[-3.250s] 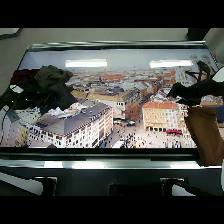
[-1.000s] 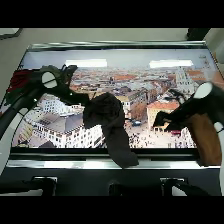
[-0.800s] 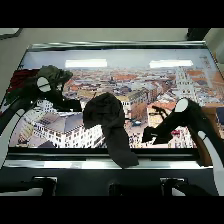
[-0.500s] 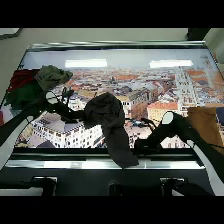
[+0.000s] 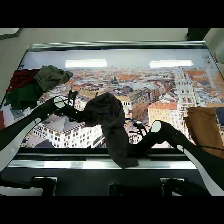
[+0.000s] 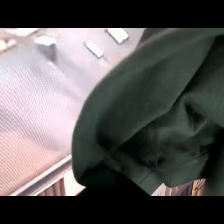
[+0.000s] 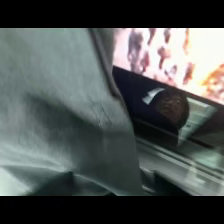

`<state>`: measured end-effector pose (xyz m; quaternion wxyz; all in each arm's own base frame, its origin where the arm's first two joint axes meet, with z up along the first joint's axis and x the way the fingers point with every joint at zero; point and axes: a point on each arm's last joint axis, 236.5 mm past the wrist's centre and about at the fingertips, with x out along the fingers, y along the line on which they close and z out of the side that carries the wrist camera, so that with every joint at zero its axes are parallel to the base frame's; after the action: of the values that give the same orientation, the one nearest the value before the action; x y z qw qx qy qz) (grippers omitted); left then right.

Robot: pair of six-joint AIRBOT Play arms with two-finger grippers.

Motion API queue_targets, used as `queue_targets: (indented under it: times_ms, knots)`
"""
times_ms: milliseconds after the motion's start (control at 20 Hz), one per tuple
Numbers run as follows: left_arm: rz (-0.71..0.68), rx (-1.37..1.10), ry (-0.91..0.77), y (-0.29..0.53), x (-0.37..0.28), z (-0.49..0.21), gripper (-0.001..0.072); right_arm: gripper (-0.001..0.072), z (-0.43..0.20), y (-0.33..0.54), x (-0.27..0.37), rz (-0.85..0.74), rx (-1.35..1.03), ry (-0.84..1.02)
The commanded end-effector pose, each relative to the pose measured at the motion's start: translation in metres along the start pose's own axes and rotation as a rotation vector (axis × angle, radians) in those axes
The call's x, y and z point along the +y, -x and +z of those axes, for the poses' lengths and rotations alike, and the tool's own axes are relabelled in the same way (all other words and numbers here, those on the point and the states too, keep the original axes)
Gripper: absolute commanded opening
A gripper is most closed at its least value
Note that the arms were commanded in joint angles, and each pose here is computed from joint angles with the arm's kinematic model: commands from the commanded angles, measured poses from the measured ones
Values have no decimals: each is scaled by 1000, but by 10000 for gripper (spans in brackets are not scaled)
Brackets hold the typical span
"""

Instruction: Fold the shirts.

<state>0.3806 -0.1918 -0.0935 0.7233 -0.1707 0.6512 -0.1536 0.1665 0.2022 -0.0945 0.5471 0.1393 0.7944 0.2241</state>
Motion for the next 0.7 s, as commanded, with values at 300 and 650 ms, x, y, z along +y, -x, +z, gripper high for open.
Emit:
queue_targets:
  times_ms: [300,650]
  knots:
    - [112,-333,-201,134,-17,75,26,43,59,131,-14,-146,-374,0]
    - [200,-1192,-225,517,-62,59,27,44,-55,568,14,-574,-1645,-12]
